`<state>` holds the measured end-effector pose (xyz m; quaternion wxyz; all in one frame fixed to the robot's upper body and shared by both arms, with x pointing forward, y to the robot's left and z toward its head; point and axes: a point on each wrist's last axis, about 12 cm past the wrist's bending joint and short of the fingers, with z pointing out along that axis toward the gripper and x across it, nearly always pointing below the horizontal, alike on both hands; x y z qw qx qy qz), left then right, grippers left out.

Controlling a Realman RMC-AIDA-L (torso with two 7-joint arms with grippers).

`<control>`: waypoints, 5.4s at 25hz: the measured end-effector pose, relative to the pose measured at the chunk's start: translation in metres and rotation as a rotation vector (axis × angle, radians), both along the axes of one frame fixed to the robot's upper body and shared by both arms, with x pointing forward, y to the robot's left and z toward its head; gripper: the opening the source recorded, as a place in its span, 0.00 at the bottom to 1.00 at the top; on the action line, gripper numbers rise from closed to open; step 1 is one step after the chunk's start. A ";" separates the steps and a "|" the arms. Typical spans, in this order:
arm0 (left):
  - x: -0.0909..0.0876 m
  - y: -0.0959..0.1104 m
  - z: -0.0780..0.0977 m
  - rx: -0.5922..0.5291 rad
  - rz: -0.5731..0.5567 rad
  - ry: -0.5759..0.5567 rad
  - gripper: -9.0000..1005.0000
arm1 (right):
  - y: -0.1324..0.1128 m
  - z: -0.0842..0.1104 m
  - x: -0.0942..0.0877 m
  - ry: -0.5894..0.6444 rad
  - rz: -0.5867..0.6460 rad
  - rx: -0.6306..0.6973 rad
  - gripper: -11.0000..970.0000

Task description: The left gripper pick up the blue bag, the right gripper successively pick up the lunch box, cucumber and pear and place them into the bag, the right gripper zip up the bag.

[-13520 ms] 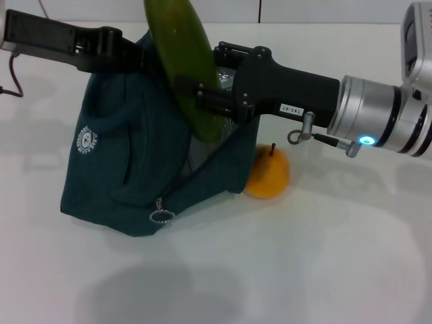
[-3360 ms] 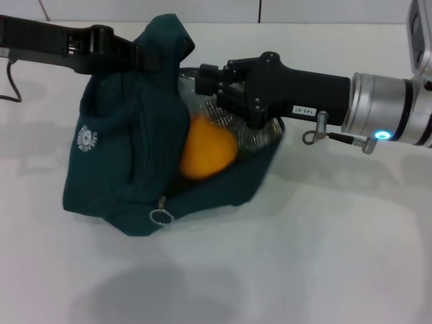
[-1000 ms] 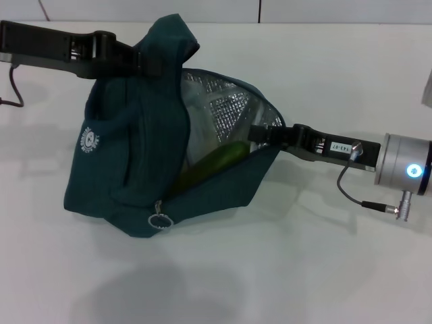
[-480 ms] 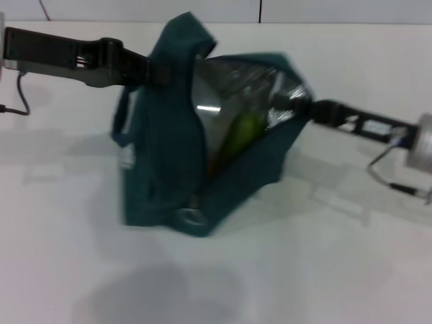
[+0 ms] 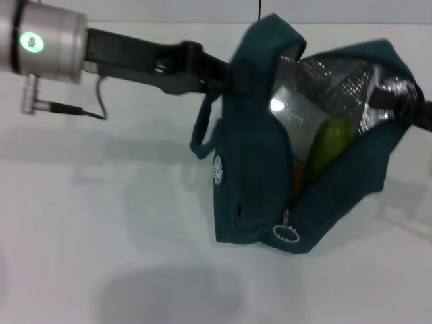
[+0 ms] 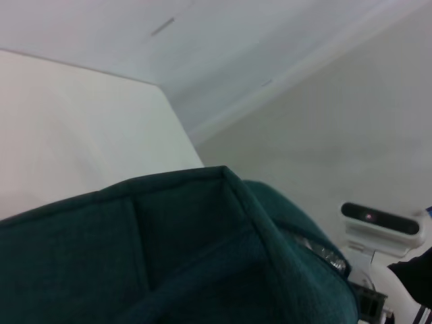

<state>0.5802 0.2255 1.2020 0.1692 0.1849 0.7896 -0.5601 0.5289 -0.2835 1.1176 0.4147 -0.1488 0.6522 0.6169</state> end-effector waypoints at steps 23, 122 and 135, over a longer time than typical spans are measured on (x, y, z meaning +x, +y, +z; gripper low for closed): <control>0.003 -0.008 -0.031 0.030 0.051 0.036 0.05 | -0.018 -0.008 -0.004 -0.016 -0.067 -0.052 0.16; -0.001 -0.017 -0.040 0.026 0.033 0.046 0.06 | 0.035 -0.110 -0.101 -0.557 0.018 -0.426 0.87; -0.001 -0.017 -0.040 0.027 0.028 0.037 0.06 | 0.046 -0.106 -0.096 -0.598 0.091 -0.421 0.86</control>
